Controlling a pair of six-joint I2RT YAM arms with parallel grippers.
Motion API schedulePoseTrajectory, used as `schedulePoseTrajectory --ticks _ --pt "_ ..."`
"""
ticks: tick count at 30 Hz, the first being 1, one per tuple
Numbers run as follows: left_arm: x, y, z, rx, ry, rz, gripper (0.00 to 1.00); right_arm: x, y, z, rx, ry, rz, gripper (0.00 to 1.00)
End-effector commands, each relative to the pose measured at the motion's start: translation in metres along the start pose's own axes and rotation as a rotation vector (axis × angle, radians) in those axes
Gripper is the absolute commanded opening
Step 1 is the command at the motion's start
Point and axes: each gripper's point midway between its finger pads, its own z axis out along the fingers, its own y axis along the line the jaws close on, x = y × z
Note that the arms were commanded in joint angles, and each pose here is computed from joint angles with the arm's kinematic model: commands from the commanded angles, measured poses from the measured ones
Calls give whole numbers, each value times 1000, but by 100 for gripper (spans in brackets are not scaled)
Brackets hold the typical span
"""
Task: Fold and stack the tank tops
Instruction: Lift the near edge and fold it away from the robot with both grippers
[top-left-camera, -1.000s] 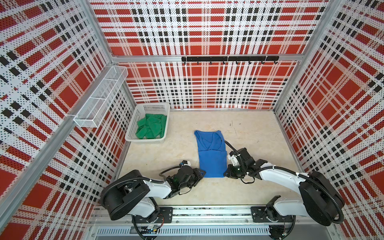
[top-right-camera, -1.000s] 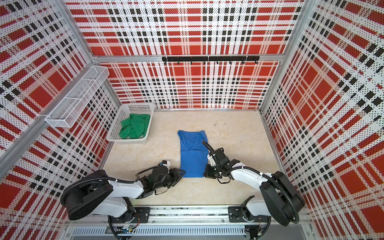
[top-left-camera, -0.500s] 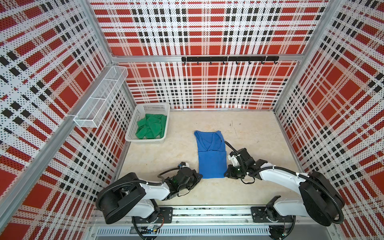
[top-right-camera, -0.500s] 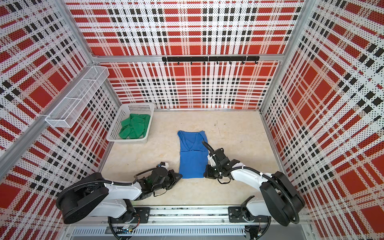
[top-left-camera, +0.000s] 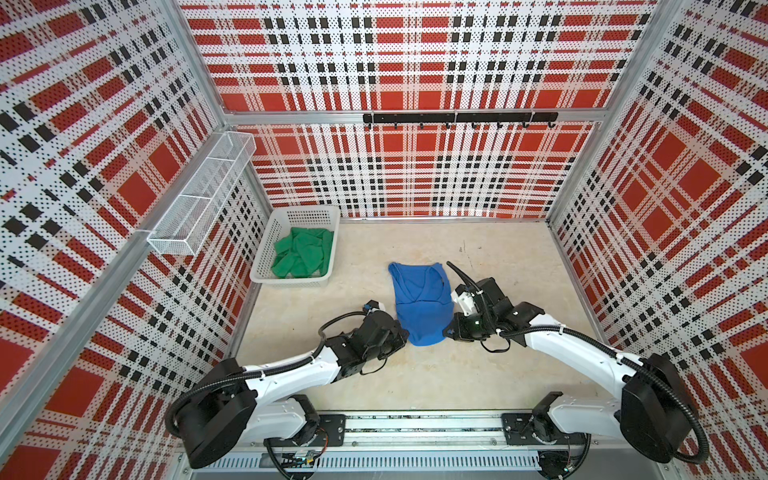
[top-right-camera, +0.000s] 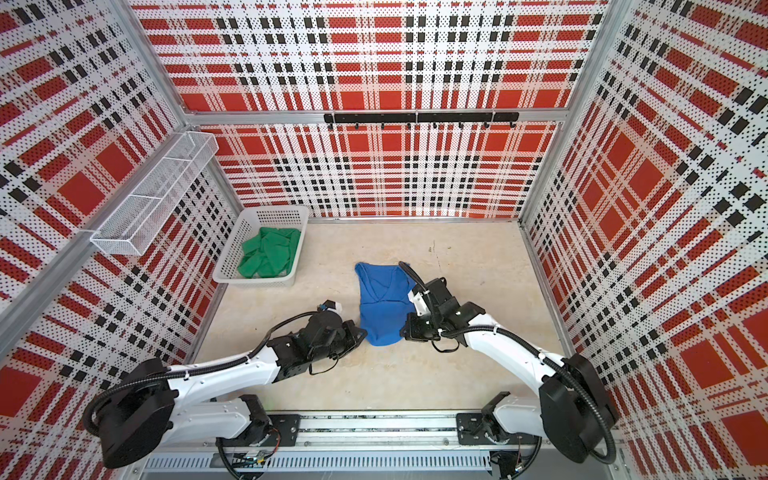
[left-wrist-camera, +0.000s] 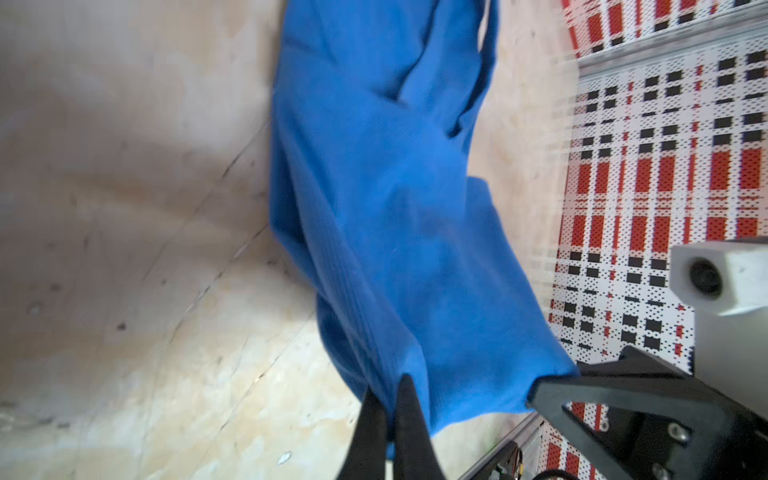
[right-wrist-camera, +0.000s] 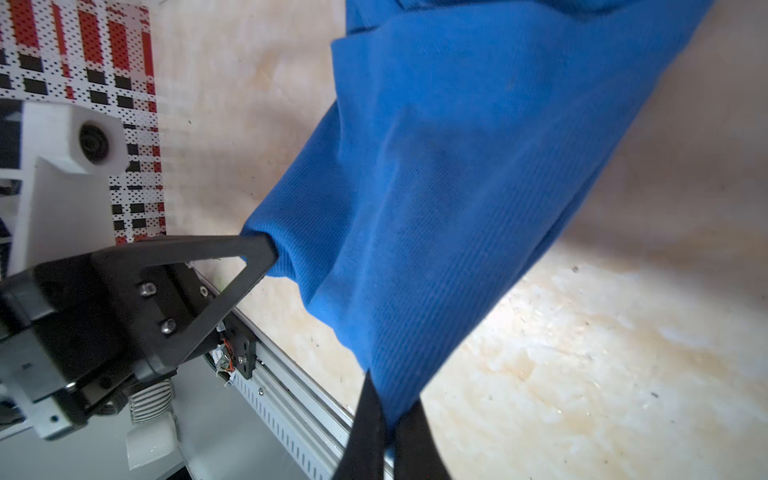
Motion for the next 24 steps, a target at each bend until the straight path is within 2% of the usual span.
schedulePoseTrajectory --ticks 1,10,24 --pt "-18 0 -5 -50 -21 104 0 -8 -2 -1 45 17 -49 0" --pt "-67 -16 0 -49 -87 188 0 -66 1 -4 91 -38 -144 0" --pt "-156 -41 24 -47 -176 320 0 -137 -23 1 99 -99 -154 0"
